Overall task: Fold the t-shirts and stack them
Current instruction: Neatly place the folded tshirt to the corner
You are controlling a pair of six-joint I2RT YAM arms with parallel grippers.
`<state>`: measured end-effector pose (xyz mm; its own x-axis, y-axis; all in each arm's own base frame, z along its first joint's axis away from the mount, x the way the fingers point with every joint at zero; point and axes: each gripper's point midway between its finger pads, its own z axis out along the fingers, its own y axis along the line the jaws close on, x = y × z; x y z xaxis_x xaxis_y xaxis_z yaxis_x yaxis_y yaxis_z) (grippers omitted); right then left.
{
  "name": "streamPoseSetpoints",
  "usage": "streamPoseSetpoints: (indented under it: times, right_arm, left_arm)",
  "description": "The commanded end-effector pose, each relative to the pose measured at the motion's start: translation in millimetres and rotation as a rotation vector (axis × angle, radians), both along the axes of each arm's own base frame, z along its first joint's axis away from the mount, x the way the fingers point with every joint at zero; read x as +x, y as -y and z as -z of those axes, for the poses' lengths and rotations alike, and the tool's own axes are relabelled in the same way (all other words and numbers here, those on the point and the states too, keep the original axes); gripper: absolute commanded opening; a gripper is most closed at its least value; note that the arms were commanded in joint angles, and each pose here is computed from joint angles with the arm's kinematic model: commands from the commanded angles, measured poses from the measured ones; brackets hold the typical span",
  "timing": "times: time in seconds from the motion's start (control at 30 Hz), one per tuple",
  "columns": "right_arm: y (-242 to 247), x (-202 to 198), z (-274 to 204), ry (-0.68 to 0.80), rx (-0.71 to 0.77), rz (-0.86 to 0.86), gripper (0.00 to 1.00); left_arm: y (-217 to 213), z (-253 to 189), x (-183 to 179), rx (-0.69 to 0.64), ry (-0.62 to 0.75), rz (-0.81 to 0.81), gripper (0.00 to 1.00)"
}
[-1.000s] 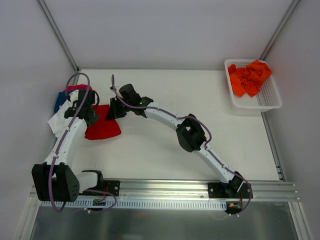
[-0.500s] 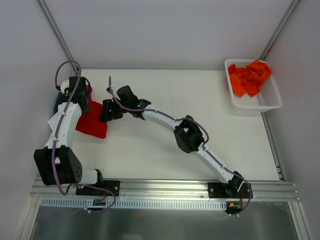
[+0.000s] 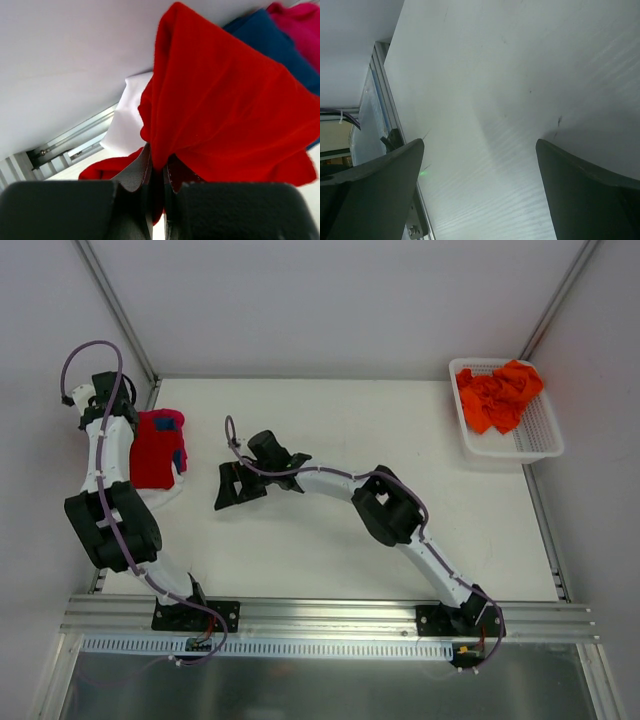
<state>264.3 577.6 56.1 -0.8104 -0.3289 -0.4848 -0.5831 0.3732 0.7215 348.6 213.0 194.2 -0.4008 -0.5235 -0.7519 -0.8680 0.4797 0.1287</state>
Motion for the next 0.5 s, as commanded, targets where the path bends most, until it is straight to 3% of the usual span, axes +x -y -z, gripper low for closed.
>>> streamPoseSetpoints:
  times: [0.0, 0.2, 0.33, 0.37, 0.47]
  right_arm:
    - [3, -8, -32, 0.062, 0.053, -0.030, 0.99]
    - [17, -17, -34, 0.067, 0.052, -0.028, 0.99]
    - [26, -22, -34, 0.074, 0.046, -0.025, 1.00]
    - [28, -23, -33, 0.082, 0.043, -0.025, 1.00]
    - [34, -25, -25, 0.078, 0.024, -0.023, 0.99]
  left_arm:
    - [-1, 16, -2, -0.036, -0.037, 0.026, 0.00]
    - [5, 47, 9, -0.114, -0.105, 0.093, 0.03]
    - [3, 62, 5, -0.125, -0.159, 0.065, 0.40]
    - [3, 56, 4, -0.118, -0.139, 0.055, 0.57]
    - [4, 26, 1, -0.083, -0.050, 0.039, 0.83]
